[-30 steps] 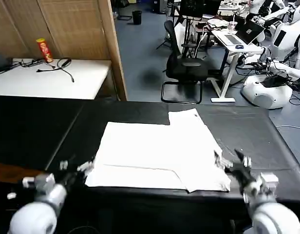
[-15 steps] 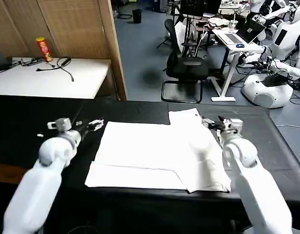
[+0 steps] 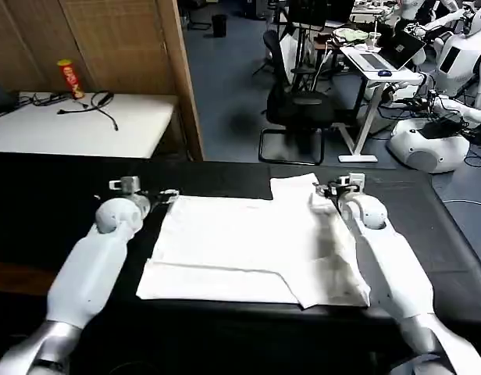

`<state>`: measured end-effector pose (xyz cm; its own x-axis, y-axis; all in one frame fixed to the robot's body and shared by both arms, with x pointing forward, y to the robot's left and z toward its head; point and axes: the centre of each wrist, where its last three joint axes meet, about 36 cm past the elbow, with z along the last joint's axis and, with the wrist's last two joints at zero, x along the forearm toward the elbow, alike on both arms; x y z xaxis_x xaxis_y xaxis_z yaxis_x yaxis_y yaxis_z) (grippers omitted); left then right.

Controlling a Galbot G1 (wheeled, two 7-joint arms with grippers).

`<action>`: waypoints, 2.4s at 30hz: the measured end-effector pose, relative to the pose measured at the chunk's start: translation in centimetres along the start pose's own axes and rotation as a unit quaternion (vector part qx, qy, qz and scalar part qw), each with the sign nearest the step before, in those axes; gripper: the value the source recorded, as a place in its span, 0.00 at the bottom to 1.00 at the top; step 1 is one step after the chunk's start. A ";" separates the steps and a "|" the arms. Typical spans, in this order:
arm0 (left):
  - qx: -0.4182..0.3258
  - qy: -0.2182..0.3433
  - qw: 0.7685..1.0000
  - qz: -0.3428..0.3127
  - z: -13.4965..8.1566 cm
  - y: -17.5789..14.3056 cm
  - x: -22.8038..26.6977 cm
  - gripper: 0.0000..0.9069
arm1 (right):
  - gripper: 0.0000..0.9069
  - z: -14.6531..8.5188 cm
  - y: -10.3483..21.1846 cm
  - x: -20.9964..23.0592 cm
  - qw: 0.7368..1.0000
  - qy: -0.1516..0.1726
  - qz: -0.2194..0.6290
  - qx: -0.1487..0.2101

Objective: Fold and organize the clothes.

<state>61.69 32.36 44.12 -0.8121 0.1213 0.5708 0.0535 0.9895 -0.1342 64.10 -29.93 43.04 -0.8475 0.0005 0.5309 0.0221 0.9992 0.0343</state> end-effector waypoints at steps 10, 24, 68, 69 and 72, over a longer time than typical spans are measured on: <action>-0.009 0.008 1.000 0.005 0.7 -0.7 -0.9 0.12 | 0.27 0.6 0.7 -0.6 1.000 0.008 -0.003 0.001; -0.018 0.010 1.000 0.016 1.1 -1.1 -0.6 0.00 | 0.03 1.1 1.6 -0.6 1.000 -0.013 -0.014 -0.006; -0.115 -0.038 0.992 0.027 7.0 -1.2 17.9 0.00 | 0.01 7.8 -3.7 20.2 0.992 -0.046 -0.050 0.103; -0.120 -0.039 0.992 0.028 7.1 -1.4 18.3 0.00 | 0.01 8.1 -3.6 20.7 0.992 -0.039 -0.048 0.106; -0.130 -0.038 0.990 0.027 7.7 -1.8 19.3 0.00 | 0.01 9.0 -3.1 22.0 0.992 -0.016 -0.046 0.116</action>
<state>41.43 32.34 49.09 -0.8445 0.1788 0.5048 0.2387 0.9695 0.0559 40.57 -32.67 47.01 -0.8563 -0.0932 0.5081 -0.1753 0.9776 -0.1162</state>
